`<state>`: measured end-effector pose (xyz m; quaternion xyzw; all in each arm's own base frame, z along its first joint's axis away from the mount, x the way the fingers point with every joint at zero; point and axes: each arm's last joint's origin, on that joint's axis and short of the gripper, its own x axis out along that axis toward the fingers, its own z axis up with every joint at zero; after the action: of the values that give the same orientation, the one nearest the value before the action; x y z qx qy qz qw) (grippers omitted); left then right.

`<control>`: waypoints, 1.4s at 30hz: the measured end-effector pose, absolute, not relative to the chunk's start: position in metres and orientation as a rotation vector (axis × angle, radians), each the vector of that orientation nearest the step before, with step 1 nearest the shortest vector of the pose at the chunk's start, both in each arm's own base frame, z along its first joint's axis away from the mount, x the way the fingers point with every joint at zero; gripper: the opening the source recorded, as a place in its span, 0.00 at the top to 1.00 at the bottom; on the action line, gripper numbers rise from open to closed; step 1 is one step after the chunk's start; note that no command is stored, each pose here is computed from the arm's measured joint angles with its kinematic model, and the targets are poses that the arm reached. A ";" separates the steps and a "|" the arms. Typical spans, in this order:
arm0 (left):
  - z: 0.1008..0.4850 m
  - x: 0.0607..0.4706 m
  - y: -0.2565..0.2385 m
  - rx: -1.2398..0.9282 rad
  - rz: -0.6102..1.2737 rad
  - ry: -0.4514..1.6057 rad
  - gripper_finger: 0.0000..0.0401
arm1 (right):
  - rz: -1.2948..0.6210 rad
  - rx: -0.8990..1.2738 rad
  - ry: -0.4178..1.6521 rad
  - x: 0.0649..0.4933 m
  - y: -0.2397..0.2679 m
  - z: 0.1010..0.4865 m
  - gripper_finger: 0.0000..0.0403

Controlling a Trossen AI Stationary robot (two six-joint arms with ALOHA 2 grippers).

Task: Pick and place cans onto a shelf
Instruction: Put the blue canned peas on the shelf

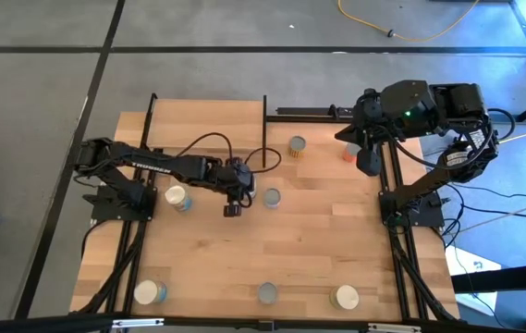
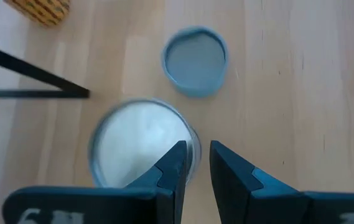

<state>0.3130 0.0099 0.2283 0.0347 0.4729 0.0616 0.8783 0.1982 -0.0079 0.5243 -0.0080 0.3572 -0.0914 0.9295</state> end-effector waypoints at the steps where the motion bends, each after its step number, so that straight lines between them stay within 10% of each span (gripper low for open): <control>1: 0.228 0.313 0.010 0.064 0.125 0.989 0.84 | -0.187 -0.016 0.732 0.198 -0.008 0.524 0.97; 42: 0.217 0.313 0.014 0.049 0.182 1.000 0.85 | -0.179 -0.040 0.734 0.198 -0.008 0.524 0.97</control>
<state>0.3130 0.0142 0.2172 0.0235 0.4788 0.0870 0.8733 0.1982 -0.0078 0.5243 -0.0194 0.3582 -0.0871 0.9293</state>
